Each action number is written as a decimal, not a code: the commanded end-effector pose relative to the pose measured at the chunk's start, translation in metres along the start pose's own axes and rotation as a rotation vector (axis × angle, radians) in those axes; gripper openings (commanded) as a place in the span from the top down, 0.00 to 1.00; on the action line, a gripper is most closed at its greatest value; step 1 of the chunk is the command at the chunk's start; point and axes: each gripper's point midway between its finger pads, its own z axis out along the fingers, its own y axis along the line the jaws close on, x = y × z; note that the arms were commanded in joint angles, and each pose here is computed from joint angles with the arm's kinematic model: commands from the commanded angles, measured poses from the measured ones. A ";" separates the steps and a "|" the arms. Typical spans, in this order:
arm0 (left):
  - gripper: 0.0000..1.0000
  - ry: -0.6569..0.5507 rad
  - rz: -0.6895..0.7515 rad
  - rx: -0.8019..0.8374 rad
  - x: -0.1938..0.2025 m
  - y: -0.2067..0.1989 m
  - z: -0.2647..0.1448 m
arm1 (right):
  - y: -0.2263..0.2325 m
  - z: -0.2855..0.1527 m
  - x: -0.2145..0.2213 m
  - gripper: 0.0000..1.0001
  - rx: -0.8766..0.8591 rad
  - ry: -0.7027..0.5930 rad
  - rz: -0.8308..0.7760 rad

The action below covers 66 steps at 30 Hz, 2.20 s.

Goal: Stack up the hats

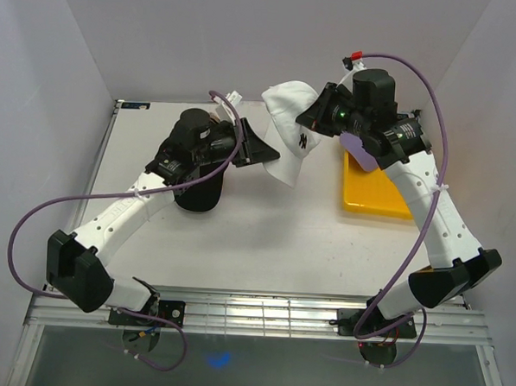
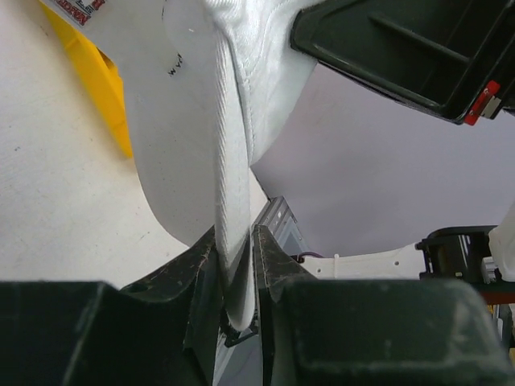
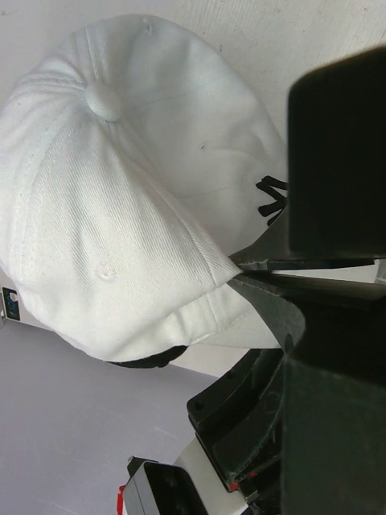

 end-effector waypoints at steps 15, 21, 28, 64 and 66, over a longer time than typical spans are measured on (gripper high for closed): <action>1.00 -0.152 -0.148 0.275 -0.068 -0.024 -0.093 | 0.053 -0.004 -0.021 0.47 -0.132 -0.070 -0.048; 1.00 -0.288 -0.238 0.353 -0.099 0.002 -0.157 | 0.071 -0.001 -0.032 0.24 -0.182 -0.059 -0.043; 1.00 -0.404 -0.278 0.495 -0.116 0.013 -0.201 | 0.084 0.012 -0.006 0.22 -0.241 0.004 -0.020; 1.00 -0.425 -0.319 0.550 -0.132 0.032 -0.209 | 0.134 0.122 0.085 0.03 -0.621 0.180 0.522; 1.00 -0.424 -0.321 0.548 -0.130 0.033 -0.209 | 0.136 0.124 0.083 0.03 -0.646 0.170 0.537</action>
